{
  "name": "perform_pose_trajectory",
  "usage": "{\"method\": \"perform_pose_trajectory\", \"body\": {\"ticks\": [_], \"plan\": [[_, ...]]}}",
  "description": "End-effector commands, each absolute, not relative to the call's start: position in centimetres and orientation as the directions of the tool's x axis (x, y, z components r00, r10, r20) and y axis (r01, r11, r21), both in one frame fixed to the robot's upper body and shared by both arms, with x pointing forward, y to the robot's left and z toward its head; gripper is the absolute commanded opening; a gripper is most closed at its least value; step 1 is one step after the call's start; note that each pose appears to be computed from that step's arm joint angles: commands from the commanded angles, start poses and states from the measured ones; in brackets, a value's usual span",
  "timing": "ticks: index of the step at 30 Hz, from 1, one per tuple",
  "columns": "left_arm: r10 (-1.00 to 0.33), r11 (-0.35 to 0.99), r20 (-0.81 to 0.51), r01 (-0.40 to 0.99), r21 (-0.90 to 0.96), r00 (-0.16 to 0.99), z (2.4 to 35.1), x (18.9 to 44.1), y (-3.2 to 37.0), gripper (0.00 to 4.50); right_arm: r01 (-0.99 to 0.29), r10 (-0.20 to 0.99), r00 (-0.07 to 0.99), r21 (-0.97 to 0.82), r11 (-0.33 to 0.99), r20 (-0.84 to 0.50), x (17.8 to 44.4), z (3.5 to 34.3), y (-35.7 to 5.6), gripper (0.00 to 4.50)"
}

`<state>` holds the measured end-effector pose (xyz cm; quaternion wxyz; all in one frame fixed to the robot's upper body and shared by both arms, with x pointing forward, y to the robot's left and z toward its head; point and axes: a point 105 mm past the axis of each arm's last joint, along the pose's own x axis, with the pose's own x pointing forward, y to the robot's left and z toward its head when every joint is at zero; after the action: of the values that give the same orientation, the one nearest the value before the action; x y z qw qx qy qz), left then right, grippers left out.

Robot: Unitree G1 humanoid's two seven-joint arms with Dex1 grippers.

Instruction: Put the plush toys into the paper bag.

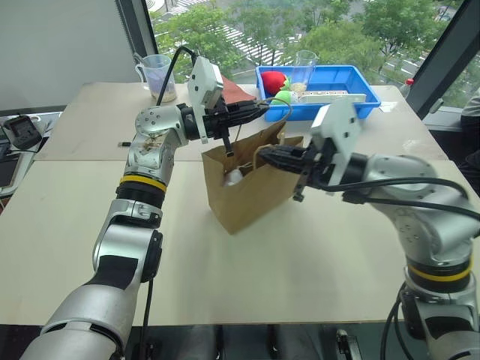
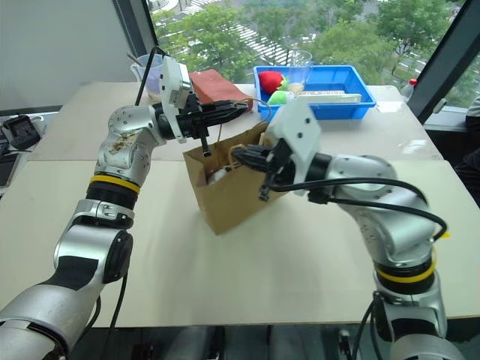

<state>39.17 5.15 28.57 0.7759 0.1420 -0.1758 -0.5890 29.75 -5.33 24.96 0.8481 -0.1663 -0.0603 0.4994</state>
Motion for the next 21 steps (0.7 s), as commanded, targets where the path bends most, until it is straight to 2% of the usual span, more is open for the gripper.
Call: {"method": "perform_pose_trajectory", "body": {"ticks": [1, 9, 14, 17, 21], "plan": [[-0.976, 0.215, 0.07, 0.848, 0.484, 0.208, 29.8, 38.7, 4.9, 0.0, -0.791, 0.856, 0.517, -0.388, 0.473, -0.012, 30.3, 26.3, -5.1, 0.02], [-0.974, 0.217, 0.044, 0.864, 0.454, 0.222, 28.5, 38.7, 5.9, 0.0, -0.746, 0.809, 0.588, -0.385, 0.543, 0.0, 32.7, 26.3, -5.0, 0.02], [-0.955, 0.289, 0.077, 0.851, 0.439, 0.285, 28.2, 38.1, 7.2, 0.0, -0.714, 0.779, 0.626, -0.412, 0.566, -0.014, 34.0, 25.6, -5.2, 0.02], [-0.947, 0.318, 0.113, 0.843, 0.434, 0.299, 29.1, 36.7, 8.0, 0.93, -0.689, 0.758, 0.652, -0.427, 0.587, -0.009, 34.7, 25.6, -5.5, 0.0], [-0.929, 0.366, 0.119, 0.825, 0.43, 0.35, 29.3, 35.4, 9.8, 2.61, -0.676, 0.75, 0.661, -0.431, 0.598, 0.003, 35.2, 25.9, -5.8, 0.0]]}}
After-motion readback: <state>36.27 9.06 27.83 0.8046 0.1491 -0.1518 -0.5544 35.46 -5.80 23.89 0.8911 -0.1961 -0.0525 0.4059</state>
